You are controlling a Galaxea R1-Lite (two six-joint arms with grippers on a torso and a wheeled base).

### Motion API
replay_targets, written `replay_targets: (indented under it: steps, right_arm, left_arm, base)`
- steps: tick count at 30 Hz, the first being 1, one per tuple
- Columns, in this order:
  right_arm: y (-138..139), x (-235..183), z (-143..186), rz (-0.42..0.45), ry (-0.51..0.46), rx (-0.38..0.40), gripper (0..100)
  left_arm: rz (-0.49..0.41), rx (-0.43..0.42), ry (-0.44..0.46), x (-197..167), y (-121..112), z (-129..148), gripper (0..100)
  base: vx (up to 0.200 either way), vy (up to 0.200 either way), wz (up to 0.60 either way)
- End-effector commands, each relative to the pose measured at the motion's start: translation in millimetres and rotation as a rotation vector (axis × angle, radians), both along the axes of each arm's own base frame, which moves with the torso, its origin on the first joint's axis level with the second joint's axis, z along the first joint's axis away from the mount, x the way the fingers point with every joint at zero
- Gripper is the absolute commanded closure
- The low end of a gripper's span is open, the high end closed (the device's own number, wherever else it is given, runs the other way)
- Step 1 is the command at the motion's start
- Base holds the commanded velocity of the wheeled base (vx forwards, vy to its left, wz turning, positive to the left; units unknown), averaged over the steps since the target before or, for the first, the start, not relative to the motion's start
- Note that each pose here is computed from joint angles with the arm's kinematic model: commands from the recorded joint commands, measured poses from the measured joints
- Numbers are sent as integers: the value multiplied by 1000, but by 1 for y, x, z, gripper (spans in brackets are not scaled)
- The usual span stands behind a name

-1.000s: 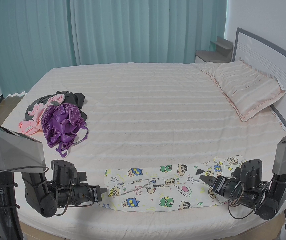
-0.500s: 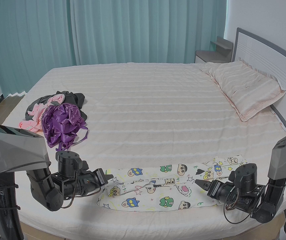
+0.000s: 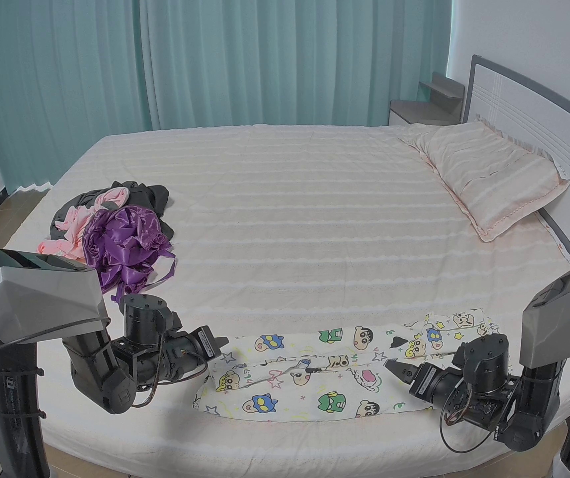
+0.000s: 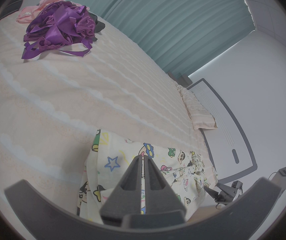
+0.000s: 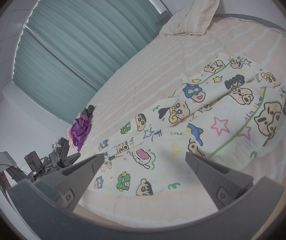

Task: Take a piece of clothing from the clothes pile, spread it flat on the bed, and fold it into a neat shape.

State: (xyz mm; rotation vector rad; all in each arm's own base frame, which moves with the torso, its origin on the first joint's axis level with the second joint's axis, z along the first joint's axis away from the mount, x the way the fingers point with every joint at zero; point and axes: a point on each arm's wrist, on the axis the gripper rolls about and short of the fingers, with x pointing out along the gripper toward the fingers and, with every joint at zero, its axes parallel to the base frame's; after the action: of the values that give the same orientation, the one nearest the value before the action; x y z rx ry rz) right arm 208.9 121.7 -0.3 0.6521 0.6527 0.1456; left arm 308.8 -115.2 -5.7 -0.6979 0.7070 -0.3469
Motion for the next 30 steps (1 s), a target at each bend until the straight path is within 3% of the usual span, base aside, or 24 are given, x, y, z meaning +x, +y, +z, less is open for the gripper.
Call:
replay_targets:
  steps: [1,8,14,20,26,27,30]
  right_arm:
    - [0,-1,-6,0,21,-13,0]
    - [-2,-2,-6,-3,25,-14,0]
    - [-2,-2,-7,-3,29,-16,0]
    - [-1,-2,-6,-2,24,-13,0]
    - [-1,-2,-6,-2,25,-14,0]
    - [-1,-2,-6,-2,24,-13,0]
    - [-2,-2,-6,-2,25,-14,0]
  left_arm:
    - [0,5,12,1,0,-4,0]
    - [-13,11,23,-6,2,1,0]
    - [-99,55,82,-15,2,-5,0]
    - [-114,58,69,-13,-2,-6,0]
    - [-176,128,57,-18,-5,-16,0]
    - [-180,133,60,-18,-5,-17,100]
    - [-203,159,62,-21,-6,-23,100]
  base:
    - [0,0,0]
    - [0,0,0]
    - [0,0,0]
    - [0,0,0]
    - [0,0,0]
    - [0,0,0]
    - [0,0,0]
